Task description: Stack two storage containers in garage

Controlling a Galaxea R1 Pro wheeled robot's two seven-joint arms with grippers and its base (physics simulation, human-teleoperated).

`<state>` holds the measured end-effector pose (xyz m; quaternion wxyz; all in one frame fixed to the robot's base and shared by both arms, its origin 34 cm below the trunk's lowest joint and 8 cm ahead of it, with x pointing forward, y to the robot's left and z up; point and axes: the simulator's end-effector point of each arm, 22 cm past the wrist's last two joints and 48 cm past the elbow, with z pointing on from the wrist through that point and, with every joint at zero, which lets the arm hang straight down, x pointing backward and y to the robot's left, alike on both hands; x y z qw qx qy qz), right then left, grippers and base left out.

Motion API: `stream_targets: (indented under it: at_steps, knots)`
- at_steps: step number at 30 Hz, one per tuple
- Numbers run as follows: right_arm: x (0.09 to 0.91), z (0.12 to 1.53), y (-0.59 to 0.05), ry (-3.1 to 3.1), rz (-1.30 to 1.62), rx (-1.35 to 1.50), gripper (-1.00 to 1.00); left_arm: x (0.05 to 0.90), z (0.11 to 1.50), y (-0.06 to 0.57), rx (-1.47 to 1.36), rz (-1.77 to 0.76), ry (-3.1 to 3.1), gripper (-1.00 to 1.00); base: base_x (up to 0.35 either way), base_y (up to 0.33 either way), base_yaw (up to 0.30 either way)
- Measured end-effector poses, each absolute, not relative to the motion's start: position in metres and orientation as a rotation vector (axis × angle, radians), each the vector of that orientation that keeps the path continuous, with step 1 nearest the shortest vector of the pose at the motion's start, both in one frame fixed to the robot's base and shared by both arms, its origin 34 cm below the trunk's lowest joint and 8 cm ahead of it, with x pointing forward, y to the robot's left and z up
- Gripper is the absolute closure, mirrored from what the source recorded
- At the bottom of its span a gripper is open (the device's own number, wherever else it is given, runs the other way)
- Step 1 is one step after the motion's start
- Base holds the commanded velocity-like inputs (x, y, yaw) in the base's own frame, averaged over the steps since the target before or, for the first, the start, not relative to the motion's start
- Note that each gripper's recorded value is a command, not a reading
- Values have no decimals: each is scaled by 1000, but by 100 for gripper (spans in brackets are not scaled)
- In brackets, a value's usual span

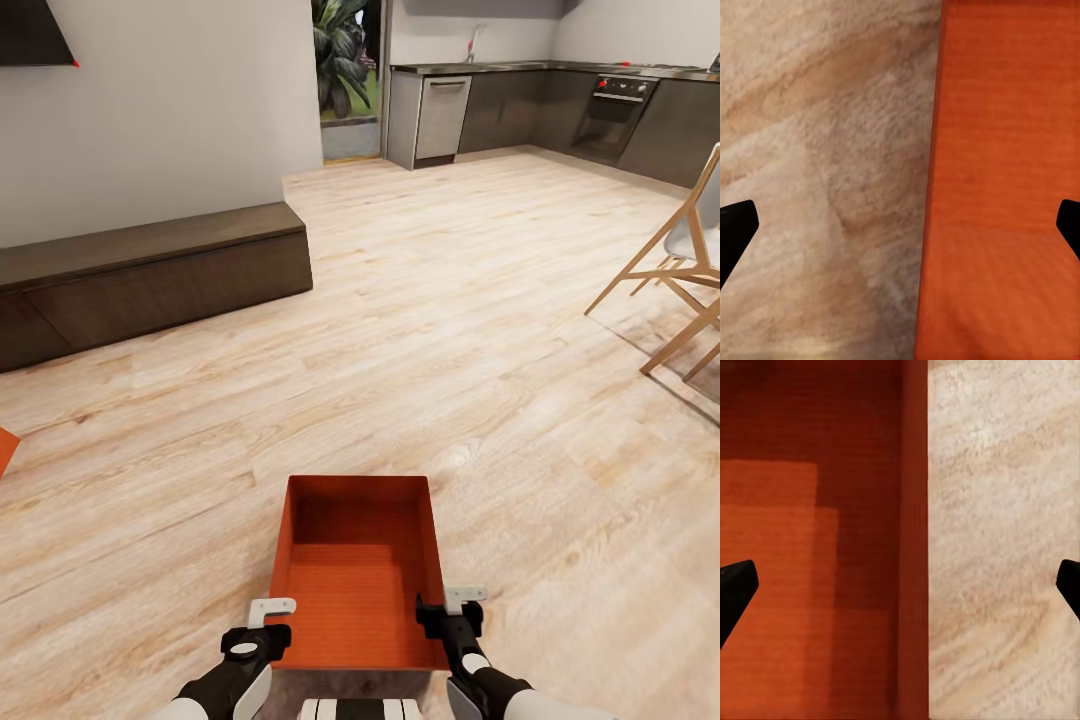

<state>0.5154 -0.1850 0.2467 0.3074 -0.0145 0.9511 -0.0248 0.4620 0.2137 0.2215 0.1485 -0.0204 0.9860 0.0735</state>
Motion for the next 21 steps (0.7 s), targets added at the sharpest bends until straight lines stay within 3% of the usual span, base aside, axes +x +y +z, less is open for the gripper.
stream_targets:
  at_steps: [21]
  knots:
    - [515, 246, -190, 2516, -72, -46, -100, 462, 221, 214, -59, 211, 2835, -100, 0, 0, 0]
